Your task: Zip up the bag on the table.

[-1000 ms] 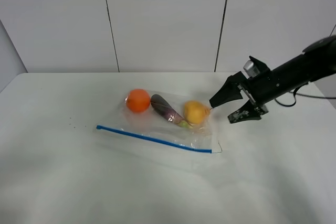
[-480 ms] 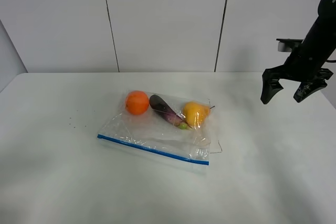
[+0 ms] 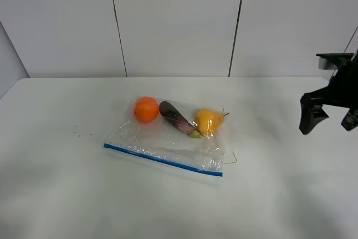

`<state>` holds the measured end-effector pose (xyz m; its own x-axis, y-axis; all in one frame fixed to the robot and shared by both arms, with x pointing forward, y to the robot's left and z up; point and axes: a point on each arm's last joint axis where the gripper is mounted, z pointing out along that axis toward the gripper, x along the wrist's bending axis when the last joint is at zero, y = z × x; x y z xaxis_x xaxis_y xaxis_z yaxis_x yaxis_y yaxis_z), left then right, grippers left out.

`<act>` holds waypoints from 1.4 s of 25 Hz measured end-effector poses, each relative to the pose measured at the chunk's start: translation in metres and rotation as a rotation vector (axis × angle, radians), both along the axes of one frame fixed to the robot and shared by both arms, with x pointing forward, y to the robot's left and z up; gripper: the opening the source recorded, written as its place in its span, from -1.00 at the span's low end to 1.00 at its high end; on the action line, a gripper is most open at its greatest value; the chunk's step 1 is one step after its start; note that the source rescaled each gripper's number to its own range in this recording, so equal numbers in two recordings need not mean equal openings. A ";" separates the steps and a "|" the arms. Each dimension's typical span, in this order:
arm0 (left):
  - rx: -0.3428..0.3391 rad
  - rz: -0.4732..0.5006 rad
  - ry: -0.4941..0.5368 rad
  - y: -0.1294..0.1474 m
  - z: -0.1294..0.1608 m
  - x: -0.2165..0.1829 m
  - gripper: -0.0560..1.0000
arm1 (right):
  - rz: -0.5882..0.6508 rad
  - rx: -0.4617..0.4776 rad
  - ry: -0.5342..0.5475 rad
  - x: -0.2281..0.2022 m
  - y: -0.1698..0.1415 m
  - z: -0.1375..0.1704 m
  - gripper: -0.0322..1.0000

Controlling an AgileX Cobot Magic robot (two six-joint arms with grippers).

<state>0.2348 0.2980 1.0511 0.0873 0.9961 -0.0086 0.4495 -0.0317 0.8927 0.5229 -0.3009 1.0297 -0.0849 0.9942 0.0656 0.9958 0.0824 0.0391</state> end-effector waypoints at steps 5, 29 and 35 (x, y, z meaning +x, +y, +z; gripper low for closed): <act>0.000 0.000 0.000 0.000 0.000 0.000 0.94 | -0.027 -0.008 0.034 -0.078 0.002 -0.009 1.00; 0.000 0.000 0.000 0.000 0.000 0.000 0.94 | -0.085 -0.001 -1.082 -0.287 0.007 0.024 1.00; 0.000 0.000 0.000 0.000 0.000 0.000 0.94 | -0.089 0.006 -1.088 -0.288 0.006 0.024 1.00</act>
